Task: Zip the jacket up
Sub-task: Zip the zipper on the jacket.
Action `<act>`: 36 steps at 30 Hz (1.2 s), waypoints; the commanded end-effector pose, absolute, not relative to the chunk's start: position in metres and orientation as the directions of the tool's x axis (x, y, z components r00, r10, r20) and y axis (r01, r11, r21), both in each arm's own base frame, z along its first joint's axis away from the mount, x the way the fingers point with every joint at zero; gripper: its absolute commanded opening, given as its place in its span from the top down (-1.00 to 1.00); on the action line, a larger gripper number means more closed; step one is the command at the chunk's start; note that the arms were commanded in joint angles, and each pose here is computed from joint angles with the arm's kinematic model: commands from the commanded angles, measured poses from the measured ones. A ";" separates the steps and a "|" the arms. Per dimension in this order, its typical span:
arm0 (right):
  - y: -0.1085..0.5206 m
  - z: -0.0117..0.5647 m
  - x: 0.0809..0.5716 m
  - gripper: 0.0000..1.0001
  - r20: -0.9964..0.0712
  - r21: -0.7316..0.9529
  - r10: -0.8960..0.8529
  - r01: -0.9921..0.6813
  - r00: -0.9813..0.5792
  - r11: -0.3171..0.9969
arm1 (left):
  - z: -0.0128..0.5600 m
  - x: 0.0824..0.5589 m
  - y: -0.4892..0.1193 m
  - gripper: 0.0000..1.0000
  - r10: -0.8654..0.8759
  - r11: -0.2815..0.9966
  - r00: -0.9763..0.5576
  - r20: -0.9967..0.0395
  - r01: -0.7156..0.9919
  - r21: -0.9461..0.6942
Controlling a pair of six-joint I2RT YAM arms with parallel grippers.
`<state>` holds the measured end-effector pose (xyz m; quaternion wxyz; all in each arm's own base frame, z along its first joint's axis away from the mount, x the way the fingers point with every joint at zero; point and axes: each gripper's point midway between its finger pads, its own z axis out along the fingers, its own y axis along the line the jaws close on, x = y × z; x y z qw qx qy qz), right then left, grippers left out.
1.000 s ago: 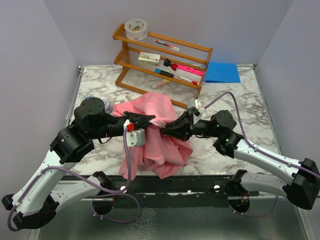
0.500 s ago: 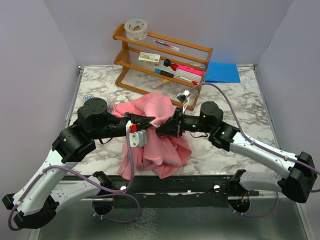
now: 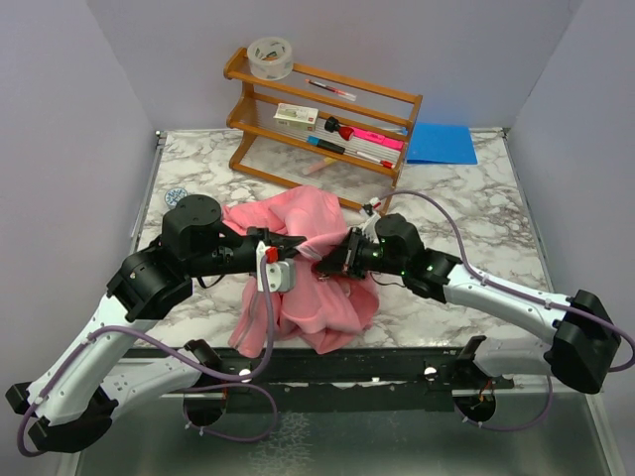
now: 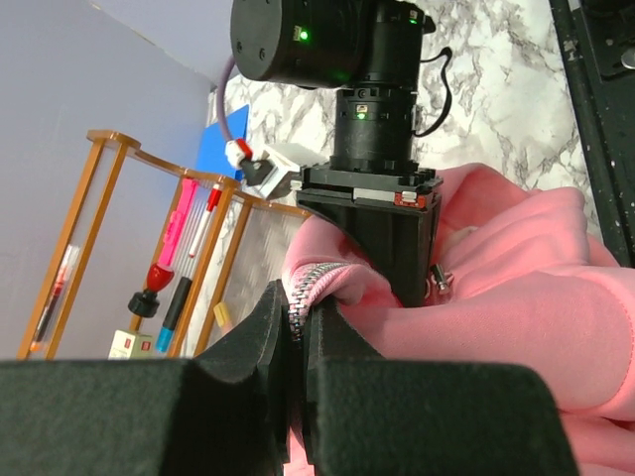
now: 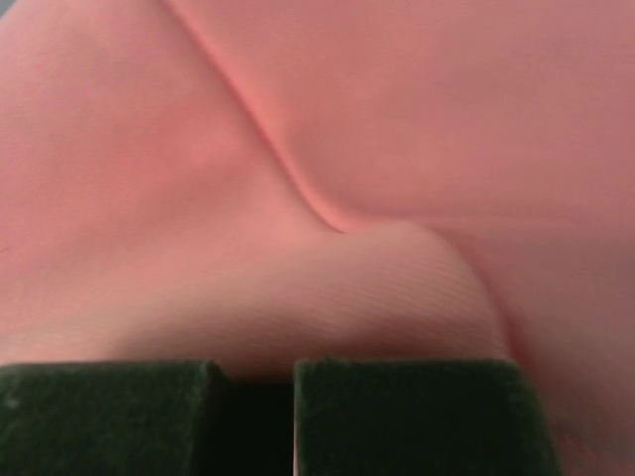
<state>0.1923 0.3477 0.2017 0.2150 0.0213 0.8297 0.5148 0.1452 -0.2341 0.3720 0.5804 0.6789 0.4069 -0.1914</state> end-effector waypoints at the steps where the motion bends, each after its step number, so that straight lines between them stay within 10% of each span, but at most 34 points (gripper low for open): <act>1: 0.286 0.109 0.213 1.00 -0.297 0.650 0.437 0.156 -0.849 0.744 | 0.454 0.133 -0.228 1.00 0.169 0.129 0.770 -0.615 0.601 0.789; 15: 0.226 0.069 0.210 1.00 -0.362 0.498 0.541 0.333 -0.759 0.801 | 0.469 0.137 -0.210 1.00 0.208 0.226 0.787 -0.581 0.539 0.812; 28: 0.146 0.205 0.268 1.00 -0.843 0.237 0.306 0.205 -0.443 0.950 | 0.393 0.178 -0.195 0.95 0.403 0.325 0.607 -0.685 0.605 0.727; 36: 0.152 0.228 0.269 0.61 -0.878 0.161 0.174 0.067 -0.447 0.985 | 0.352 0.182 -0.201 -0.84 0.346 0.415 0.471 -0.811 0.698 0.583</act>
